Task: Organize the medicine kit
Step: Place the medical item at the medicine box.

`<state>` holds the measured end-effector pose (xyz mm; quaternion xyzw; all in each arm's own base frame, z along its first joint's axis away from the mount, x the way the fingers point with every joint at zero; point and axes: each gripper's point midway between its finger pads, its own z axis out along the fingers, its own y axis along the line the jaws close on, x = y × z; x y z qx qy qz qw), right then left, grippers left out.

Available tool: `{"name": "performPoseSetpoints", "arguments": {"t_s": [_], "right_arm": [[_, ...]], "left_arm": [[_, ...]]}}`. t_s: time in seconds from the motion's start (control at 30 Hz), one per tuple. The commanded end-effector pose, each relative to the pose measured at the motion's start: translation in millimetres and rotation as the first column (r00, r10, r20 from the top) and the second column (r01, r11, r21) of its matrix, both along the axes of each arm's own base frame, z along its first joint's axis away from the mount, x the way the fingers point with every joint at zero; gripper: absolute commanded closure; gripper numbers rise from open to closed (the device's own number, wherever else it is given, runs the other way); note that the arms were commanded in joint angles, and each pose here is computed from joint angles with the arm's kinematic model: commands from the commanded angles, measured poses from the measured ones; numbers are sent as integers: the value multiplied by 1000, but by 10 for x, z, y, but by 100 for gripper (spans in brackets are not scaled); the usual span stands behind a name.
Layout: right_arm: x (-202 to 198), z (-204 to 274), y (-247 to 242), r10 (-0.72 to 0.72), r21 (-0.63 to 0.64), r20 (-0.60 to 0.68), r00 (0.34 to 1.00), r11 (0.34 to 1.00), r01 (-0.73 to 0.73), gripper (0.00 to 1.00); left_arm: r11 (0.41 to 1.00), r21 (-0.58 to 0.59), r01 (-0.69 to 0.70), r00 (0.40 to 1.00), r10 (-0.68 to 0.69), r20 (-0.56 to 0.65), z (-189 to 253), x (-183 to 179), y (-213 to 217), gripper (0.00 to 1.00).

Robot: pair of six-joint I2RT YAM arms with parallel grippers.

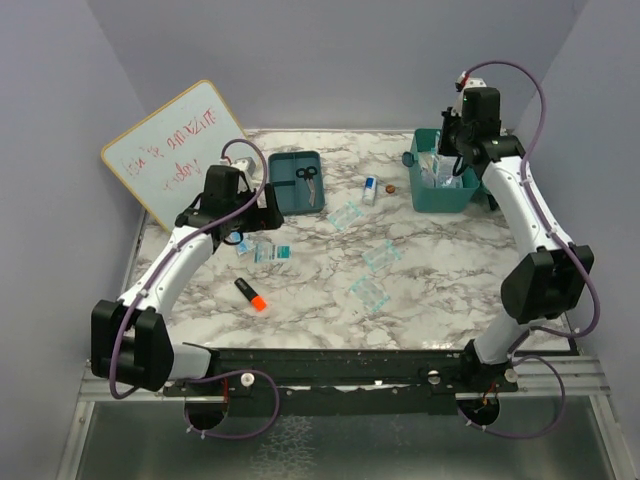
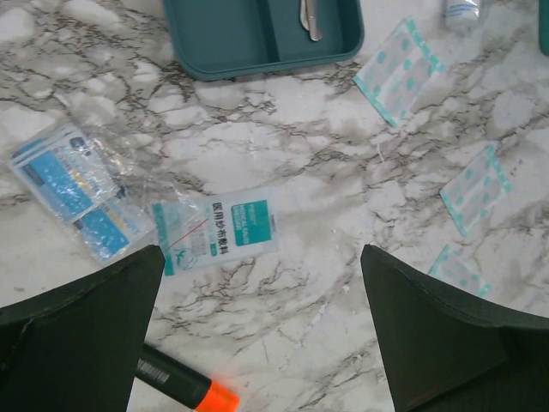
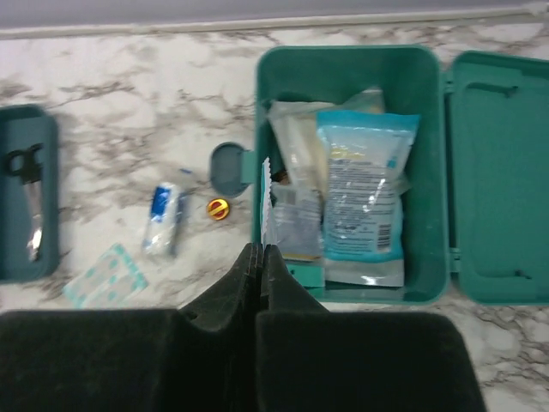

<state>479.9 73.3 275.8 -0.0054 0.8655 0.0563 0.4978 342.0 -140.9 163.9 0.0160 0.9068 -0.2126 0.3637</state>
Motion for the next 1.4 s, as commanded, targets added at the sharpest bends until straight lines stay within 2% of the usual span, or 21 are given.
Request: {"name": "performPoseSetpoints", "arguments": {"t_s": [0.0,0.2,0.5,0.6,0.73,0.9,1.23,1.37], "right_arm": [[47,-239,-515,-199,-233,-80,977,956,176,99],[313,-425,-557,-181,-252,-88,980,955,154,99],[608,-744,-402,33,-45,-107,994,998,-38,96],[672,-844,-485,59,-38,-112,992,997,-64,95],[795,-1018,-593,101,-2,-114,988,995,-102,86],[883,-1148,-699,87,-9,-147,985,996,-89,80],[841,-905,-906,-46,-54,-129,991,998,39,58],[766,-826,-983,-108,-60,-133,985,993,100,53]], "left_arm": [[986,94,-135,989,129,70,57,6,318,1],[988,80,-132,988,125,86,50,-70,320,1],[991,67,-112,991,106,87,67,-89,285,1],[993,59,-104,991,98,89,71,-98,268,1],[995,49,-90,993,85,85,57,-102,237,1],[994,54,-92,993,87,81,39,-102,245,1],[991,73,-115,991,110,79,4,-78,291,1],[984,93,-150,986,142,83,-8,-55,354,1]]}}
